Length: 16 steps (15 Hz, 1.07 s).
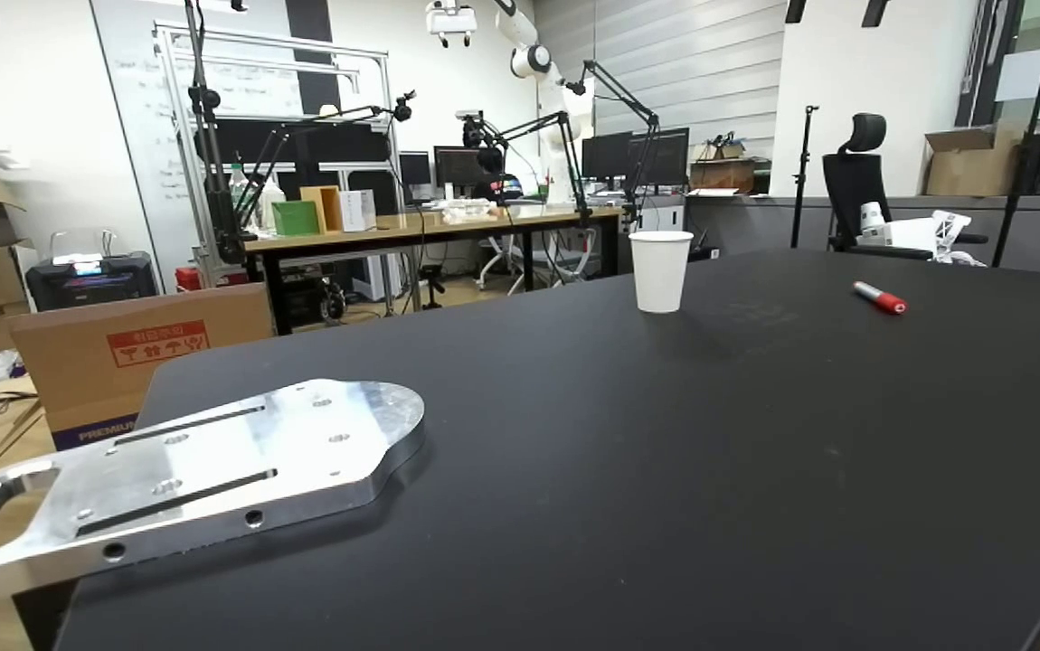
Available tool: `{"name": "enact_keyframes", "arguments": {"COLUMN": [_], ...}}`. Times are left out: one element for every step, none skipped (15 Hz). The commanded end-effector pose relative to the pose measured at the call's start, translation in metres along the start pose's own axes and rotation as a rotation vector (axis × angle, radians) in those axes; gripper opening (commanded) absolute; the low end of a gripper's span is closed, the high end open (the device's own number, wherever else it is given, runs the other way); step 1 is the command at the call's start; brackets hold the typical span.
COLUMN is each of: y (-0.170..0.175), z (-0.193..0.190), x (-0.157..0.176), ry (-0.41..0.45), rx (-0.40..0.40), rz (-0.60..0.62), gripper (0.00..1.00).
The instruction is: Pick up the pen from the table and put it in the white cup. Pick up the pen from the white cup and put it on the table. Pick up the pen from the table and put it in the white cup.
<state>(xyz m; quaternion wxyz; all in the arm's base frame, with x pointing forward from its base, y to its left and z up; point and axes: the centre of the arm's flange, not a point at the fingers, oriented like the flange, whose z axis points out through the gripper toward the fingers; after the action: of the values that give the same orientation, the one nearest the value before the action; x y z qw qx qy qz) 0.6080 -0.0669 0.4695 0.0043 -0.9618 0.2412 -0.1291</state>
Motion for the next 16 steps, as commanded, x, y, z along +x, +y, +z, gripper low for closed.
{"name": "enact_keyframes", "arguments": {"y": [0.016,0.025,0.035,0.043,0.053,0.061,0.067,0.056,0.062,0.066,0.068,0.067,0.067,0.067,0.067,0.067], "z": [0.002,0.002,0.002,0.003,0.003,0.004,0.003,0.012,0.012,0.011,0.010,0.009,0.009,0.009,0.009,0.009], "x": [-0.004,-0.007,-0.011,-0.013,-0.016,-0.019,-0.023,-0.004,-0.007,-0.010,-0.011,-0.012,-0.013,-0.013,-0.013,-0.013], "ry": [0.038,0.039,0.037,0.040,0.037,0.034,0.020,0.014,0.010,0.009,0.008,0.008,0.008,0.008,0.007,0.007], "rx": [-0.011,-0.012,-0.009,-0.015,-0.015,-0.018,-0.024,-0.022,-0.026,-0.027,-0.026,-0.026,-0.025,-0.025,-0.025,-0.026], "rz": [0.189,0.238,0.287,0.329,0.366,0.391,0.406,0.335,0.352,0.362,0.366,0.367,0.369,0.370,0.370,0.371], "gripper": [1.00,1.00,1.00,1.00,1.00,1.00,1.00,1.00,1.00,1.00,1.00,1.00,1.00,1.00,1.00,1.00]}}
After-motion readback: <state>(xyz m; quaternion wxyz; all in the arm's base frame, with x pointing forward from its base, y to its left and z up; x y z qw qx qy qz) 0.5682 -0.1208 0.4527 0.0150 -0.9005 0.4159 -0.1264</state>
